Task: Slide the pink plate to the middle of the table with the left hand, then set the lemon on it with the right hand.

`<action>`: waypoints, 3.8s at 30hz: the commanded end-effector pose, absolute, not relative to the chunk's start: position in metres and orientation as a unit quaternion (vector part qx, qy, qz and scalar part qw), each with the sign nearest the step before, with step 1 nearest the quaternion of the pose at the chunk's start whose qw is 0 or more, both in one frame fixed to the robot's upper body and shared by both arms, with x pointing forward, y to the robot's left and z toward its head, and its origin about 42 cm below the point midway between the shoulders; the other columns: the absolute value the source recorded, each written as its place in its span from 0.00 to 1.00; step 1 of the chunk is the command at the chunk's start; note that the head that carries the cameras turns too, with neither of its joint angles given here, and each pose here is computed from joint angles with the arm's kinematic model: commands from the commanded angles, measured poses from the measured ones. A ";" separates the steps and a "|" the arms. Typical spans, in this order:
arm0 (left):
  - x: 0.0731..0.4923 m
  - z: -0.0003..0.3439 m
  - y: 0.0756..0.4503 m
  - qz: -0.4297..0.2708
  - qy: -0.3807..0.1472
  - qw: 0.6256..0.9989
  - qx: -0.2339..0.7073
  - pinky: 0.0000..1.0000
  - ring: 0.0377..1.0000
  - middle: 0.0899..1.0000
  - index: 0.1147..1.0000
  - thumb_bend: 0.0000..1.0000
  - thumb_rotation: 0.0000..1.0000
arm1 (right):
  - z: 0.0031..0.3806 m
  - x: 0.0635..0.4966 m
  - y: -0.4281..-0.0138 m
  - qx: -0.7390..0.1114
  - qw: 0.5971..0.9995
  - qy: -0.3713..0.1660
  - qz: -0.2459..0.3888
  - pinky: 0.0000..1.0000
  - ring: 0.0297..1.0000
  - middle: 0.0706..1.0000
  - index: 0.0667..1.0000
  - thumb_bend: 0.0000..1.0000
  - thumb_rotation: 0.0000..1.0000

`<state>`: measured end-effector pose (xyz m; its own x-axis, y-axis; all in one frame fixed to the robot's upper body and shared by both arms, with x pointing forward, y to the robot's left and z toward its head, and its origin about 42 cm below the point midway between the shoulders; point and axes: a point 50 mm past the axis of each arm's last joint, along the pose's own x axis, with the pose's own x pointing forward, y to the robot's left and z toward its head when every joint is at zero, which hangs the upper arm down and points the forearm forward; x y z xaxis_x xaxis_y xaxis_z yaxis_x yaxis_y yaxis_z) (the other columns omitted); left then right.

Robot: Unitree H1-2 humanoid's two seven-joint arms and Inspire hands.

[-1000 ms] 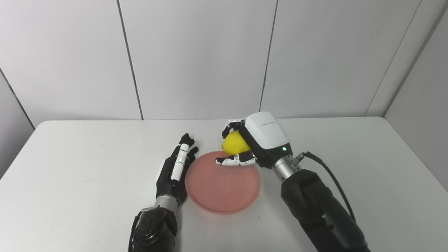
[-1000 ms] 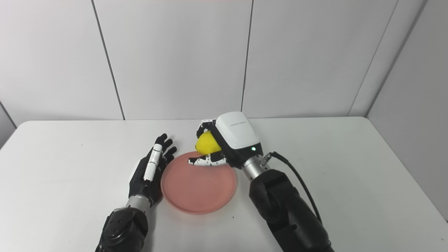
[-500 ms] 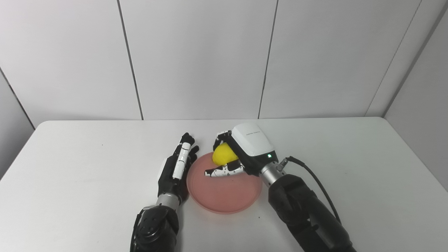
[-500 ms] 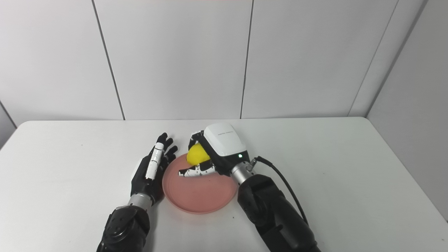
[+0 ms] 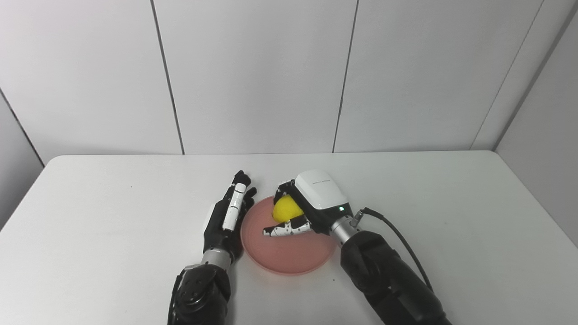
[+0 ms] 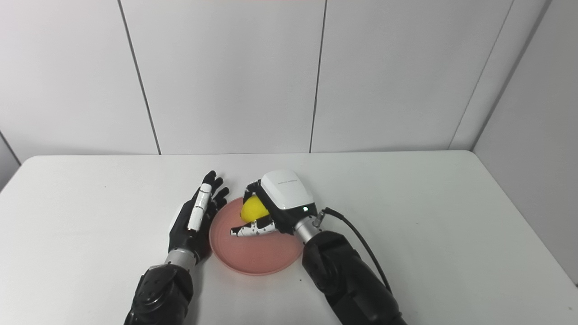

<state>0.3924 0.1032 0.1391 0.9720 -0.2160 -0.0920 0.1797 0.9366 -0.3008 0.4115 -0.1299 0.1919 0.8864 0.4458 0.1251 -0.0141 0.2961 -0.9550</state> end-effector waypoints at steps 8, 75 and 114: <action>0.378 0.104 0.099 -0.092 0.136 0.976 -0.144 1.00 0.92 0.96 0.93 0.72 0.76 | 0.212 0.414 -0.109 -0.549 0.789 -0.237 0.138 0.21 0.25 0.28 0.36 0.52 0.44; 0.378 0.111 0.101 -0.095 0.128 0.978 -0.134 1.00 0.97 0.97 0.93 0.73 0.77 | 0.212 0.403 -0.120 -0.588 0.762 -0.244 0.121 0.67 0.67 0.66 0.63 0.72 0.70; 0.423 0.128 0.159 -0.026 -0.037 0.999 0.002 0.91 0.94 0.95 0.92 0.85 0.82 | 0.155 0.407 -0.179 0.106 0.986 -0.119 -0.047 0.94 0.91 0.89 0.86 0.74 0.97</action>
